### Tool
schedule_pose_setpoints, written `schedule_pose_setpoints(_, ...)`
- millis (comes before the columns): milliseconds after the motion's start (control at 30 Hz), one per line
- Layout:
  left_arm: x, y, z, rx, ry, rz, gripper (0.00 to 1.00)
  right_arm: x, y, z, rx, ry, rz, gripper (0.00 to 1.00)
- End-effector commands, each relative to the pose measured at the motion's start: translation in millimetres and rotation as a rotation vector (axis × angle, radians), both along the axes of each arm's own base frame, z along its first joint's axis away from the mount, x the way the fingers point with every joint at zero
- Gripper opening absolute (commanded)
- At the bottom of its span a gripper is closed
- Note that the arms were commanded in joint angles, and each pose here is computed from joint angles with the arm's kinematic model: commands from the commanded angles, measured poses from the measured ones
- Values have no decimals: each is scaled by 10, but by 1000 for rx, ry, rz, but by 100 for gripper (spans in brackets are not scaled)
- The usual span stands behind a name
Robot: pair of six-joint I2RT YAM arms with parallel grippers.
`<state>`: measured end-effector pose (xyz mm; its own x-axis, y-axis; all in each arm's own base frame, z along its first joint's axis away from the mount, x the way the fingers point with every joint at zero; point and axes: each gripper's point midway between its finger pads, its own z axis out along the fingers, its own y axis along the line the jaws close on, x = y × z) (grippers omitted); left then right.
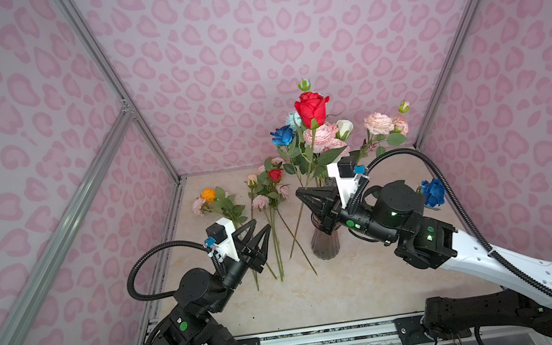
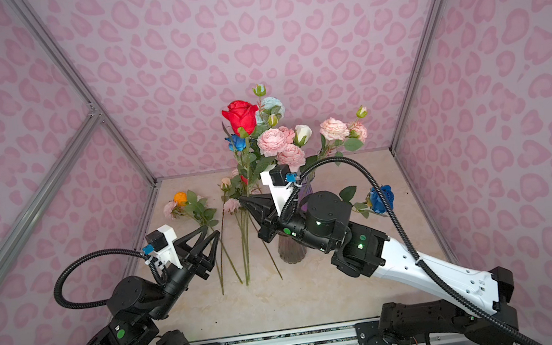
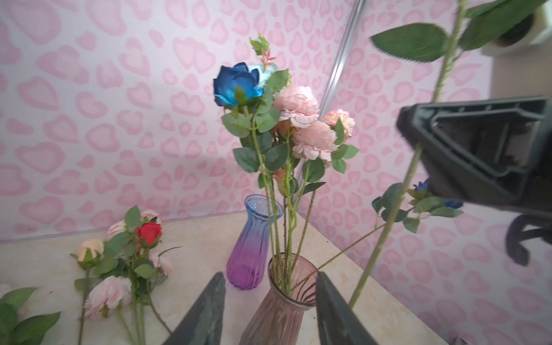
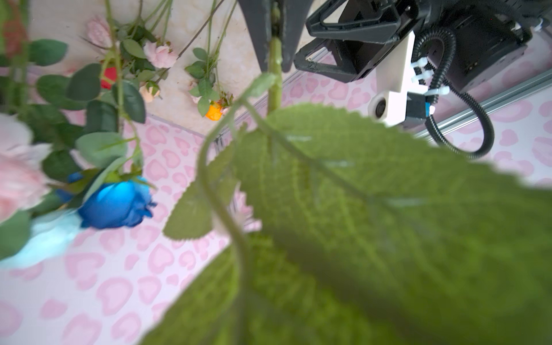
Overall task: Arrange the flowers into the vase
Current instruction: 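Close right gripper on the red rose stem while left gripper opens and withdraws, then lower the red rose stem into the mauve vase with right gripper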
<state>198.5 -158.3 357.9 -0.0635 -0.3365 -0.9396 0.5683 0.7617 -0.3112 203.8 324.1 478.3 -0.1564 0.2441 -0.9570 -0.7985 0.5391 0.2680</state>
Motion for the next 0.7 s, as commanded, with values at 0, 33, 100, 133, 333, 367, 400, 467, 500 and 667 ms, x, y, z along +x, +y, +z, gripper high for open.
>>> schedule_pose_setpoints(0, 41, 316, -199, -49, 50, 140, 51, 86, -355, 99, -84, -76, -160, 0)
schedule_pose_setpoints(33, 30, 361, -244, -58, 56, 153, 52, 96, -481, 174, -86, -92, -204, 0)
schedule_pose_setpoints(100, 1, 443, -305, -81, 59, 171, 52, 117, -672, 289, -83, -118, -271, 0)
schedule_pose_setpoints(133, -9, 477, -328, -90, 57, 180, 53, 136, -743, 332, -89, -131, -298, 0)
schedule_pose_setpoints(333, -10, 536, -412, -118, 66, 201, 54, 441, -943, 356, -130, -109, -417, 0)
schedule_pose_setpoints(367, -6, 524, -411, -117, 69, 198, 54, 490, -939, 331, -133, -99, -414, 0)
schedule_pose_setpoints(400, 0, 503, -419, -111, 74, 192, 54, 545, -943, 293, -138, -87, -419, 0)
schedule_pose_setpoints(467, 17, 468, -449, -99, 88, 186, 54, 657, -947, 190, -144, -61, -432, 0)
schedule_pose_setpoints(500, 24, 454, -454, -96, 94, 183, 54, 695, -946, 144, -148, -49, -433, 0)
schedule_pose_setpoints(667, 52, 399, -526, -91, 115, 172, 54, 799, -888, -99, -177, -5, -430, 0)
